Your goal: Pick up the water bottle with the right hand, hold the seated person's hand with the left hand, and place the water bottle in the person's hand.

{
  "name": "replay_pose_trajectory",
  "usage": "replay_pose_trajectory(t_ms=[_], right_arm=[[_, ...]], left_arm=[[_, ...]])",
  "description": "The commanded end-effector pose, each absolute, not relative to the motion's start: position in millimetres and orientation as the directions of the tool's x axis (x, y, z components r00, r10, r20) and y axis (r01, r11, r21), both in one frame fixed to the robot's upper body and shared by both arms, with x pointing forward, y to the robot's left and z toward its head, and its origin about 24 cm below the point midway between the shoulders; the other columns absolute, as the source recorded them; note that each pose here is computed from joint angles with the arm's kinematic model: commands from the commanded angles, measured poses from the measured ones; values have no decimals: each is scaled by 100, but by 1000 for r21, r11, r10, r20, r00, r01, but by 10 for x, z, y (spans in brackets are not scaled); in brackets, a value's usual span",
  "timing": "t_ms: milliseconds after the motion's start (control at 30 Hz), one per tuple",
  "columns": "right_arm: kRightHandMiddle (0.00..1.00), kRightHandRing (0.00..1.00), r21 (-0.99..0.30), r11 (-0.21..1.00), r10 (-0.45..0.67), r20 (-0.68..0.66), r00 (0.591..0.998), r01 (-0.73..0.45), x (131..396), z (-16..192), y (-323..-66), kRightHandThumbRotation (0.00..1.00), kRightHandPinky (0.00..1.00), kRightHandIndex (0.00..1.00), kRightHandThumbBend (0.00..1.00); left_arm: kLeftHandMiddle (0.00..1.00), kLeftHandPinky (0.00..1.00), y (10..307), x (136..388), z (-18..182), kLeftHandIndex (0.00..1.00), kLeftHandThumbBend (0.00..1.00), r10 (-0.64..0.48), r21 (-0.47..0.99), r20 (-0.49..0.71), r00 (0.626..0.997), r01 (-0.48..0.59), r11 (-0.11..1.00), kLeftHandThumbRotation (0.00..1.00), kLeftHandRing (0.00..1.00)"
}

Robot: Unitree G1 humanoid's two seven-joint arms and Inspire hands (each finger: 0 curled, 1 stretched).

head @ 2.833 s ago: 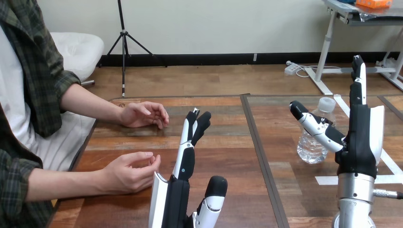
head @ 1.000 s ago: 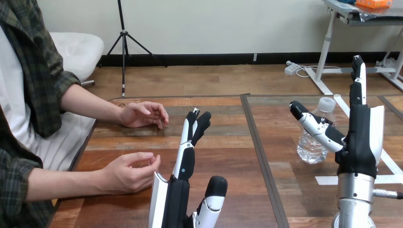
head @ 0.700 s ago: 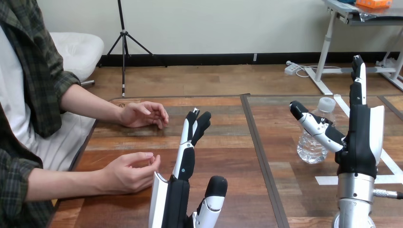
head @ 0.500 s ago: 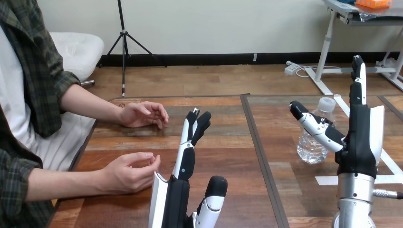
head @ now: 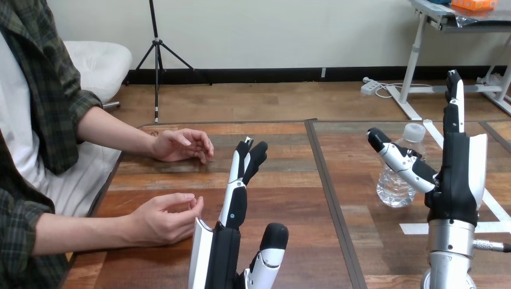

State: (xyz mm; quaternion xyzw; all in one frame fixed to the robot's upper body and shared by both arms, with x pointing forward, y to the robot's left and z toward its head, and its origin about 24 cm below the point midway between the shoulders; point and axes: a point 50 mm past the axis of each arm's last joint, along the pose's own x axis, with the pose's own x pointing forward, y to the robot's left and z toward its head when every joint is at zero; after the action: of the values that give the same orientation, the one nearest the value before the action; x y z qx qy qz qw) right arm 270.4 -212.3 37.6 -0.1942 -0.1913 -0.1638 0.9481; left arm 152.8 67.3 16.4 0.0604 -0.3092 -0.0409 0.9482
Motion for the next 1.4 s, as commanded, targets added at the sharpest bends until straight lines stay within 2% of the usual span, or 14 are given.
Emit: replay_pose_trajectory(t_ms=[0, 1367], right_arm=[[100, 100, -275, 874, -220, 510, 831, 400, 2861, 625, -2097, 48, 100, 100, 90], [100, 100, -275, 874, -220, 510, 831, 400, 2861, 625, -2097, 48, 100, 100, 90]], left_arm=[[93, 90, 637, 1570, 202, 99, 42, -101, 119, 598, 795, 37, 992, 100, 91], [93, 90, 637, 1570, 202, 99, 42, -101, 119, 598, 795, 37, 992, 100, 91]])
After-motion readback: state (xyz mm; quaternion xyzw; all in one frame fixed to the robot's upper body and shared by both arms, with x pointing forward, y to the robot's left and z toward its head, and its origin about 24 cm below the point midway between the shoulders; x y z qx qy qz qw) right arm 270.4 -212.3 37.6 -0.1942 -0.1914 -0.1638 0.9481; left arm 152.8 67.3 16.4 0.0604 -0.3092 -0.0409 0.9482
